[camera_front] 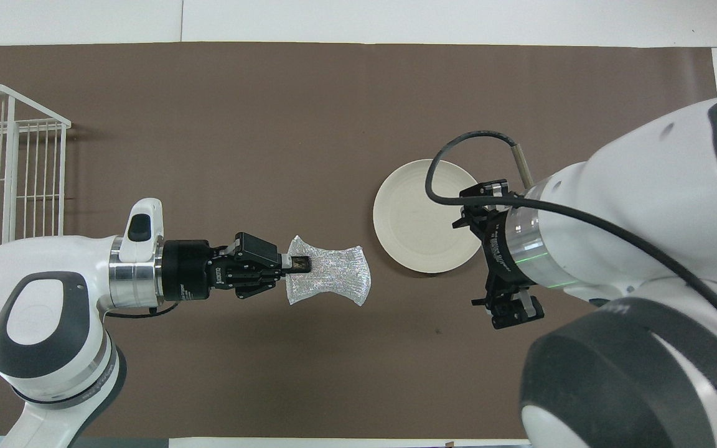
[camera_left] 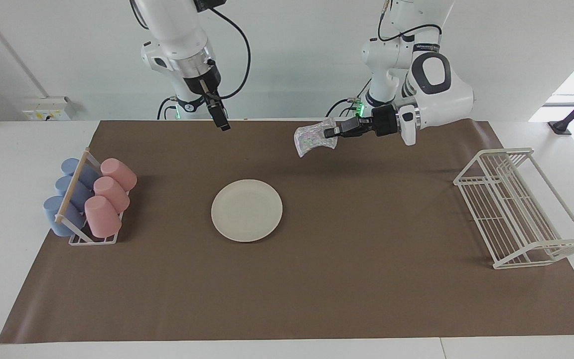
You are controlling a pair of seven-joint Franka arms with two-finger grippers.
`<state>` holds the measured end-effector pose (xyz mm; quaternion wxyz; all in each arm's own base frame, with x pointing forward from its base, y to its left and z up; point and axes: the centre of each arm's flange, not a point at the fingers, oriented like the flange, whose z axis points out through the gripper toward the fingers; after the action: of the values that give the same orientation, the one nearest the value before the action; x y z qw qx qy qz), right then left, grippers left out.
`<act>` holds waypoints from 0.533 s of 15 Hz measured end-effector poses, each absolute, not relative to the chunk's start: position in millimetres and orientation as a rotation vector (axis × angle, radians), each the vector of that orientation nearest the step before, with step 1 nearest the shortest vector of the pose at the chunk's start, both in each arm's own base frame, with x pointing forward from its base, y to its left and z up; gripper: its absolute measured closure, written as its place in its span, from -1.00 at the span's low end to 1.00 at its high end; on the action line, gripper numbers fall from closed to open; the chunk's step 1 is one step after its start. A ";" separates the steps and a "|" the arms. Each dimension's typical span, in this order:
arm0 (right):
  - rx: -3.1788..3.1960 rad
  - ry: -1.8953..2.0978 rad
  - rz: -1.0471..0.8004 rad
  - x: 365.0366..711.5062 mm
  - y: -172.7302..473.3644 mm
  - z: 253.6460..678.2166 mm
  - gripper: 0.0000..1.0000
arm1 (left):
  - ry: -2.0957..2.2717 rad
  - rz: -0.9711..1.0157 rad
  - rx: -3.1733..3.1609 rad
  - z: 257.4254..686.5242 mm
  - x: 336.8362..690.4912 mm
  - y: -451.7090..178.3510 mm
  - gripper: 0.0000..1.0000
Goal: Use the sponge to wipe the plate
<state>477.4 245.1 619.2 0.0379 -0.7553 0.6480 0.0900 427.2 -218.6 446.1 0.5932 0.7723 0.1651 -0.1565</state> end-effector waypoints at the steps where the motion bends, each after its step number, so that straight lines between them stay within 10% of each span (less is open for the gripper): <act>1: -2.271 2.015 0.283 476.3 251.0 620.4 -1.00 | 0.376 -0.365 1.792 444.2 420.2 -221.1 0.89; 8: -2.098 2.041 0.318 433.3 335.2 596.5 -1.00 | 0.358 -0.371 1.790 445.8 411.1 -227.1 0.89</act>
<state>433.3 335.2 596.5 0.0985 -0.7091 0.6899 0.1074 411.1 -227.1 445.8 0.5969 0.7710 0.1541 -0.1599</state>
